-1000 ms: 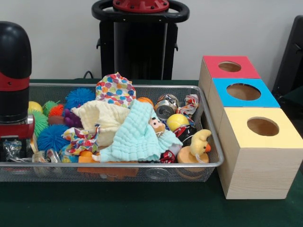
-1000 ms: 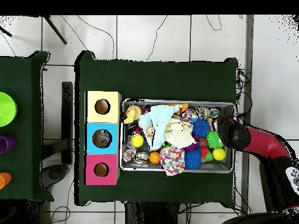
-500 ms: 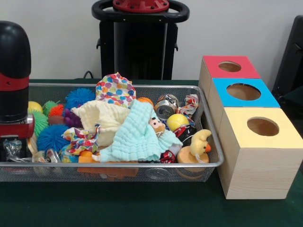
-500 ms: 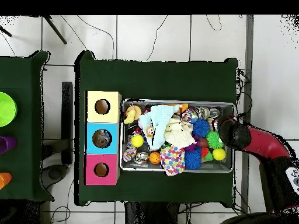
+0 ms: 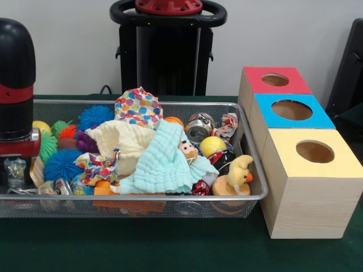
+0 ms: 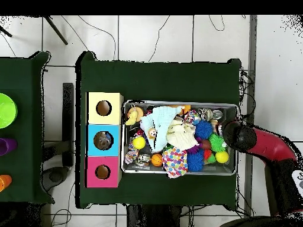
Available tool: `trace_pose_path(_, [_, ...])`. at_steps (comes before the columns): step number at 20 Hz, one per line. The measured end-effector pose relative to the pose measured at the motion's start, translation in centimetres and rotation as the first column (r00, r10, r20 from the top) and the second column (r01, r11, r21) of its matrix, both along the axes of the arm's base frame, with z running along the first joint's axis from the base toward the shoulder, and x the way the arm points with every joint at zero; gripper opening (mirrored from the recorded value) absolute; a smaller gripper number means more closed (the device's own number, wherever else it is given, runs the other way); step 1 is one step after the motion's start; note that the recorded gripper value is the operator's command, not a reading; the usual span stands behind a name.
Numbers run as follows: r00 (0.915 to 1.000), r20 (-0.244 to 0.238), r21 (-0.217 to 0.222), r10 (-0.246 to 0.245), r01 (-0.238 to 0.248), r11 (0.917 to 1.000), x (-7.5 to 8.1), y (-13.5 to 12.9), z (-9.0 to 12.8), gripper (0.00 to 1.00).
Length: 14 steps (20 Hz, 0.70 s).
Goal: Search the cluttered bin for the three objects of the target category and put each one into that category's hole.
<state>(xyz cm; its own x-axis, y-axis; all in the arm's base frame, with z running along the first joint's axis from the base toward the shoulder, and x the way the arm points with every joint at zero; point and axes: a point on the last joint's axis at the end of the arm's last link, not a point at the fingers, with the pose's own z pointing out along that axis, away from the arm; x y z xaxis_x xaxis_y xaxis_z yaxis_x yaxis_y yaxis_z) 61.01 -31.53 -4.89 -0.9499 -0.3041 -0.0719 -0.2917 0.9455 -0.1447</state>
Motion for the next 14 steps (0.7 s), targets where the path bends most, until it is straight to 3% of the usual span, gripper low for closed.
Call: trace_pose_path(14, [0.9972, -0.067, -0.005, -0.033, 0.033, 0.9994, 0.3, -1.0, 4.4, 0.00])
